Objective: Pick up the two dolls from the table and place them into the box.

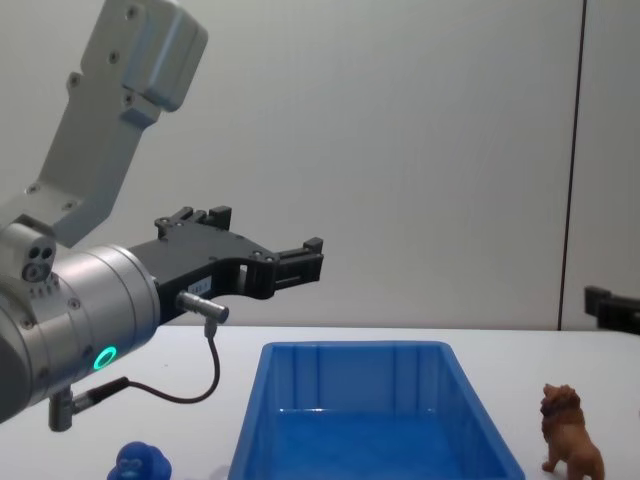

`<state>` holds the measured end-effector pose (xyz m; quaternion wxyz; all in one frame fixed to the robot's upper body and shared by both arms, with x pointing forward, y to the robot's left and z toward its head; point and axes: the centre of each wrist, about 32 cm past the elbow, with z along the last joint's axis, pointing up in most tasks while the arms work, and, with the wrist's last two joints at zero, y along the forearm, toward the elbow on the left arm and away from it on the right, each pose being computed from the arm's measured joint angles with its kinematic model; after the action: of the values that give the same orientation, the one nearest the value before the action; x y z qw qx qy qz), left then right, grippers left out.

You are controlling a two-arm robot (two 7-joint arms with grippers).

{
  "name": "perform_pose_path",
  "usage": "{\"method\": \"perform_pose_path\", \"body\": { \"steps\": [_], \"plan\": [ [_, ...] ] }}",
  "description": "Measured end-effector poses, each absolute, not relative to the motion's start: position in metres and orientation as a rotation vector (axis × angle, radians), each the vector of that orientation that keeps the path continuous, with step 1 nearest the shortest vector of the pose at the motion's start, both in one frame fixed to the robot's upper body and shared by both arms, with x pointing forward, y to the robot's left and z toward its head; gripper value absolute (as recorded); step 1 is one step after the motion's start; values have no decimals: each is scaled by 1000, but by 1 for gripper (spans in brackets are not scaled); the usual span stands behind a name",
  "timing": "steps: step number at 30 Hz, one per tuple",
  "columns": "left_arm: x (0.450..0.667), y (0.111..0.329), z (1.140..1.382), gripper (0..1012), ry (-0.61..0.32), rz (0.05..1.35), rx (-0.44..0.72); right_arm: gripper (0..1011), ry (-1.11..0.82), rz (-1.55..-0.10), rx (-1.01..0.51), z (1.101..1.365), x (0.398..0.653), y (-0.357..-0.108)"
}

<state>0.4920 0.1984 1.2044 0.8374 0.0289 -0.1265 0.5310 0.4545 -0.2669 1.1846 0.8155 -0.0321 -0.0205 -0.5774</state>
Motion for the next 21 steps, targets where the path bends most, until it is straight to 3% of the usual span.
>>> {"method": "perform_pose_path", "body": {
  "steps": [21],
  "plan": [
    [492,198,1204,1002,-268,1124,61,1001,15,-1250,-272,1166,459,-298]
  ]
}}
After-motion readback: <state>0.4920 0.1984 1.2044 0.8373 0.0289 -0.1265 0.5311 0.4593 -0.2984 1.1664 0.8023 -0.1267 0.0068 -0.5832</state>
